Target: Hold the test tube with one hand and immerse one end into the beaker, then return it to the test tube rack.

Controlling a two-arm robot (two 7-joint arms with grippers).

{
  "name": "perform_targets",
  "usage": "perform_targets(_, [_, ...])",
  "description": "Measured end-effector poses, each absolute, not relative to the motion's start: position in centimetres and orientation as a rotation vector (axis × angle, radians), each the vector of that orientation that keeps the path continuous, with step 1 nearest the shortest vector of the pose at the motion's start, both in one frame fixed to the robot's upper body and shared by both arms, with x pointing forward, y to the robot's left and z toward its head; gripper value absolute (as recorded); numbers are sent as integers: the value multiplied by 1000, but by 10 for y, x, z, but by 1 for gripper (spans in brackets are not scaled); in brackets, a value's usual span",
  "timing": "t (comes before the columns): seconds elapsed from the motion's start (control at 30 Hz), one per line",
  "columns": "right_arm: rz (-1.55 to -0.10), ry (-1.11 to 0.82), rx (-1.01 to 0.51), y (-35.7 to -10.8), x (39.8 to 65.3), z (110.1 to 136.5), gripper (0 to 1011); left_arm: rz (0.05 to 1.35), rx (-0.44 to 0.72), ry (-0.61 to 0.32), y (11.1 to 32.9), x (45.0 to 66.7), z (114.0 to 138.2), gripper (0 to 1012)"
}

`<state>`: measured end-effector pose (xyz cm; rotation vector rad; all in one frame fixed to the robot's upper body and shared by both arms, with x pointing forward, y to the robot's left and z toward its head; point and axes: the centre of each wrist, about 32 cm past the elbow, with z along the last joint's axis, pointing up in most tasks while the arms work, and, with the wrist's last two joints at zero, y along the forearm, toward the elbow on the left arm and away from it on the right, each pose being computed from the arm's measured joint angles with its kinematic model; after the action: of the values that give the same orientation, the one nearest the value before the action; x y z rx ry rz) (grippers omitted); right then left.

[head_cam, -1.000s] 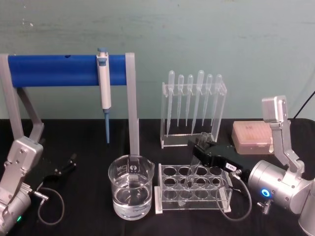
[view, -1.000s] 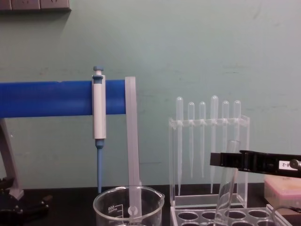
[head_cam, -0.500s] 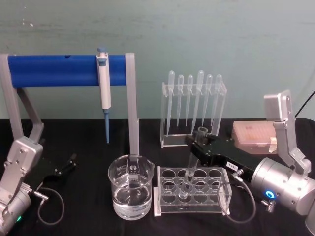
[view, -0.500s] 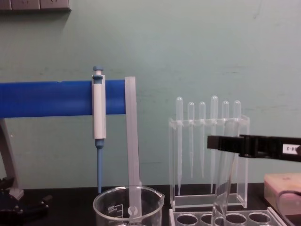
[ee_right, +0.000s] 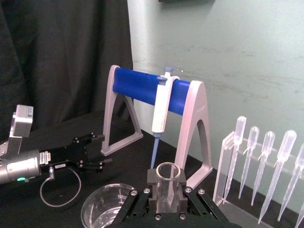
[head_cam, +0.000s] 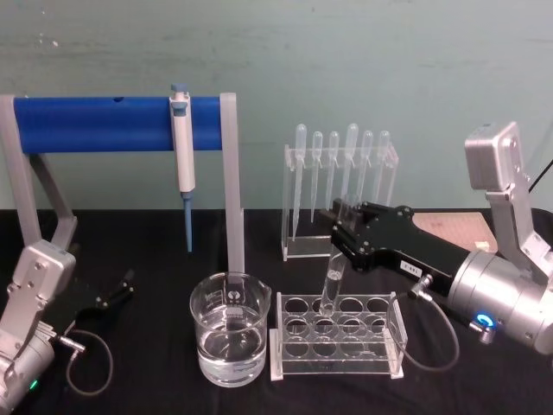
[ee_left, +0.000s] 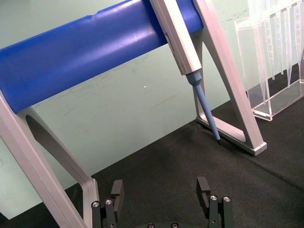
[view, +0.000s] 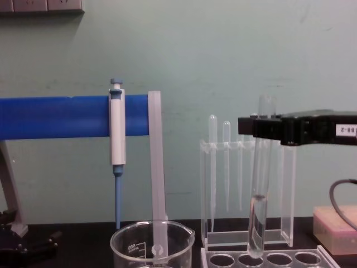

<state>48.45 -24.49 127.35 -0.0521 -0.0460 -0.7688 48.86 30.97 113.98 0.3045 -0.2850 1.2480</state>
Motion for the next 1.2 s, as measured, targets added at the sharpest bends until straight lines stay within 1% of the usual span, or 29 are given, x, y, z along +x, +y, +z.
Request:
perform_targets(0.13, [-763, -71, -59, -244, 485, 1282, 224, 1248, 305, -285, 310, 489, 1140, 1000])
perform_targets(0.4, [-759, -80, -64, -242, 485, 1288, 225, 1248, 305, -285, 310, 489, 1140, 1000])
perform_targets(0.67, [-732, -95, -65, -227, 490, 1293, 225, 1248, 304, -285, 310, 489, 1140, 1000])
perform_targets(0.73, [-713, -103, -62, -217, 494, 1296, 225, 1248, 305, -285, 310, 489, 1140, 1000])
perform_targets(1.0, [-667, -119, -49, -189, 505, 1305, 224, 1248, 305, -285, 310, 489, 1140, 1000])
perform_targets(1.2, [-644, -115, -54, -168, 513, 1302, 225, 1248, 304, -285, 310, 489, 1140, 1000])
